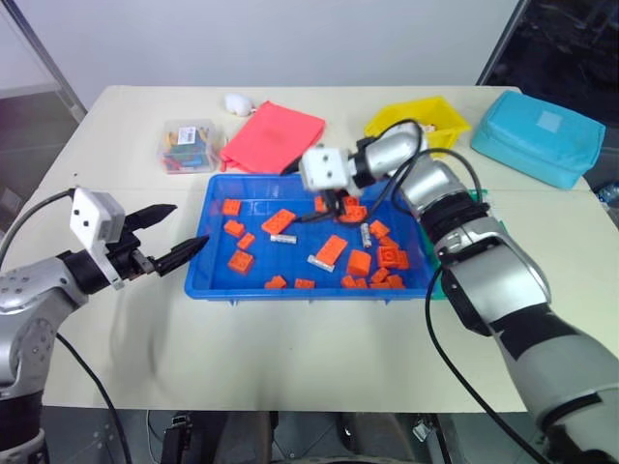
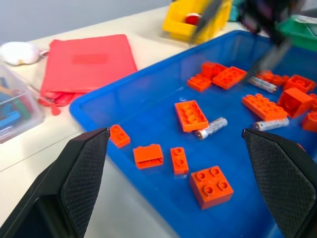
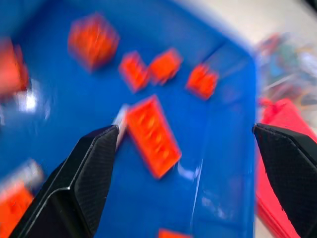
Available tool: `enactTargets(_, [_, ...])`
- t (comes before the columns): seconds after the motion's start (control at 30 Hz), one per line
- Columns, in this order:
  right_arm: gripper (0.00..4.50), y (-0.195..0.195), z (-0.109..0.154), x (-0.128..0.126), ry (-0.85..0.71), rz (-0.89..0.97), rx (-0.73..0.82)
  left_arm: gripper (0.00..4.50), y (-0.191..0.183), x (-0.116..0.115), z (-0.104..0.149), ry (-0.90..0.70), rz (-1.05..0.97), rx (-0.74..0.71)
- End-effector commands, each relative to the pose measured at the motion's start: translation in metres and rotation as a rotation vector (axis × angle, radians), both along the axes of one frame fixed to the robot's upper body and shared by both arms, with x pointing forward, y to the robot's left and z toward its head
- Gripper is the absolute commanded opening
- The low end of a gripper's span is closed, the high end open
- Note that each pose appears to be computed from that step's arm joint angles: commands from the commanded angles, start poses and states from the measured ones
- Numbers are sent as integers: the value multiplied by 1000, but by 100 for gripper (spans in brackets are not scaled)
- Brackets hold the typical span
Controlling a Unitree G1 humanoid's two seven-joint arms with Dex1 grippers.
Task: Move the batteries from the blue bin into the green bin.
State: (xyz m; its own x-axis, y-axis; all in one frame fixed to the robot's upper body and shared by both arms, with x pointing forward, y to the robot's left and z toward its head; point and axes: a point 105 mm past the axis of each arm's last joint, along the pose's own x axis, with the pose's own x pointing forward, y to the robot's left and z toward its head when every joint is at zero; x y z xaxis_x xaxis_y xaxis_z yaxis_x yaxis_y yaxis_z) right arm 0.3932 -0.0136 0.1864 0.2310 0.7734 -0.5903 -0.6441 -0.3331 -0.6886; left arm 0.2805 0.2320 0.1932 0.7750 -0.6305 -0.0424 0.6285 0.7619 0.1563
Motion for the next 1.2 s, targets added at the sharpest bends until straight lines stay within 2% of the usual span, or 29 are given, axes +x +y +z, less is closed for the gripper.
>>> enactTargets(0.03, [445,17,9,1,-185,73,-67,450,-2,-4,13,-59,10,-15])
enactTargets(0.33, [445,41,11,9,-344,69,-118,450,-3,-6,9,-64,44,-45])
enactTargets(0.67, [445,52,-10,8,-418,108,-202,450,-4,-9,11,-81,75,-75])
enactTargets(0.87, [445,61,-18,10,-465,93,-195,450,-2,-11,13,-92,98,-88])
enactTargets(0.97, [357,64,-21,11,-484,83,-183,450,-2,-12,13,-93,106,-90])
enactTargets(1.13, [108,62,-26,14,-492,55,-179,450,0,-14,13,-97,124,-93])
enactTargets(1.2, [108,63,-24,15,-496,48,-164,450,1,-14,13,-97,130,-94])
